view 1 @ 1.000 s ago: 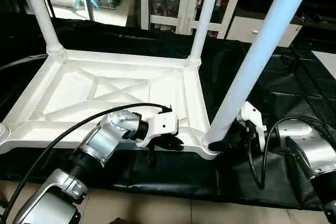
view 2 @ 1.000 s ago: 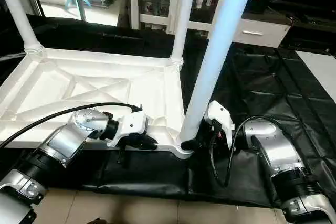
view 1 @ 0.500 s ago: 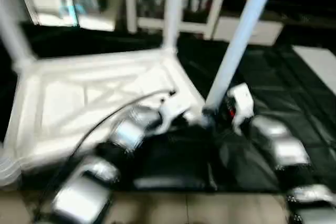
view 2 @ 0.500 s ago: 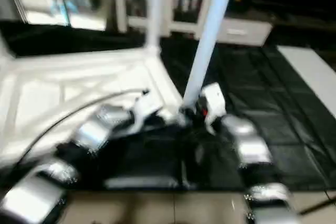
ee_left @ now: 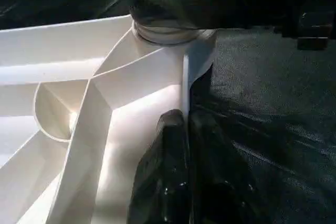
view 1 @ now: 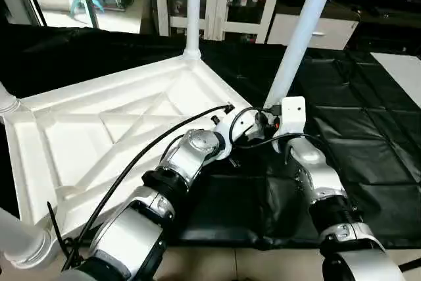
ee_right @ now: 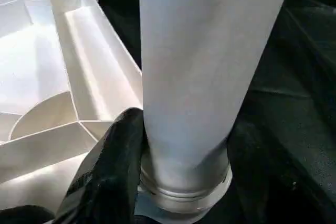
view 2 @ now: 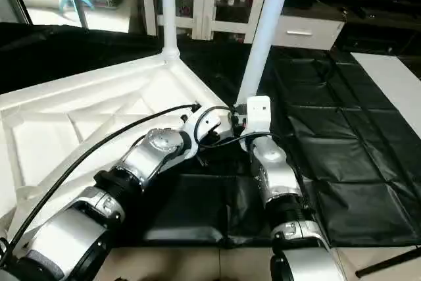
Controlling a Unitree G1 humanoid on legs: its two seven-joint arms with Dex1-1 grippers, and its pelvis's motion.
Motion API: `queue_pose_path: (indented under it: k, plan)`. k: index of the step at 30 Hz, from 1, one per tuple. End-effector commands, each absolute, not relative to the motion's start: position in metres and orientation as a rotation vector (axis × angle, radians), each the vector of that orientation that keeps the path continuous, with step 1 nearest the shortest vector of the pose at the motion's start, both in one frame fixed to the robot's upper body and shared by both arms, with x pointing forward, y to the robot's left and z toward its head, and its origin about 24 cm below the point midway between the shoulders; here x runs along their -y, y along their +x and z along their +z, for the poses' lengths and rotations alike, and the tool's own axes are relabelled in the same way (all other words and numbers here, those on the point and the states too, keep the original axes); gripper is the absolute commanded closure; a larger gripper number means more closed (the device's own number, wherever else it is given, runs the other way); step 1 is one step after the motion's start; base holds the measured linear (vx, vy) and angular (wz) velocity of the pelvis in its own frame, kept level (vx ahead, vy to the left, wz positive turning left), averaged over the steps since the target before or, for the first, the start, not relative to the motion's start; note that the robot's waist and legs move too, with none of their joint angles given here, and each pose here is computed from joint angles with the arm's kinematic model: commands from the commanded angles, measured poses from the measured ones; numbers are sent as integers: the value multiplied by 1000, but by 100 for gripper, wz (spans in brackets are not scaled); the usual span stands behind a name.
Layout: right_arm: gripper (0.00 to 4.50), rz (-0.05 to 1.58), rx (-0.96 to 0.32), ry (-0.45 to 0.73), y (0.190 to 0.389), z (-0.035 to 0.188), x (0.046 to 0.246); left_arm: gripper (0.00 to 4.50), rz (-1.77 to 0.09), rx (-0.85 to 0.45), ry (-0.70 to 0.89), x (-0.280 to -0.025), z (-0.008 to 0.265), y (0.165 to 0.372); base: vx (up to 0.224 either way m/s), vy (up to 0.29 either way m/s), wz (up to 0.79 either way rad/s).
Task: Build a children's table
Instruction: Rotate leg to tighten
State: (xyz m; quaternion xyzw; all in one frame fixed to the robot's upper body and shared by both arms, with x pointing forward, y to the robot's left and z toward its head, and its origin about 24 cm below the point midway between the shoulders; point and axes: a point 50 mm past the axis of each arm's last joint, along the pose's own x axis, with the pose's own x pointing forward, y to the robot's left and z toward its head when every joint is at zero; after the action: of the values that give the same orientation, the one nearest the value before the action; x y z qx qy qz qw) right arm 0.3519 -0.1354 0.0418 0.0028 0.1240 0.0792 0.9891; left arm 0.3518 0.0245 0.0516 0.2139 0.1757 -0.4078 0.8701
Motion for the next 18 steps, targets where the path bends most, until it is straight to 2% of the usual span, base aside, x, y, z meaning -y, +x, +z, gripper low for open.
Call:
queue_pose_path:
  k: [1,2,3,4,6,11,14,18]
  plan:
    - [252,233,-277,-25,343,29,134,450,-741,-249,470,-36,72,368,0,0,0]
    - [252,237,-272,-25,343,30,134,450,-741,-249,471,-36,72,368,0,0,0]
    - [252,350,-210,12,340,40,133,450,-752,-241,485,-35,71,368,0,0,0]
    - [217,350,-210,12,340,40,133,450,-752,-241,485,-35,71,368,0,0,0]
    - [183,399,-184,40,338,45,134,450,-771,-232,495,-35,70,367,0,0,0]
    - [141,409,-134,44,328,52,147,450,-840,-207,524,-32,69,363,0,0,0]
    - [117,374,-135,-13,315,51,162,450,-908,-177,561,-27,69,360,0,0,0]
    - [94,354,-138,-27,304,50,173,450,-983,-124,600,-21,69,357,0,0,0]
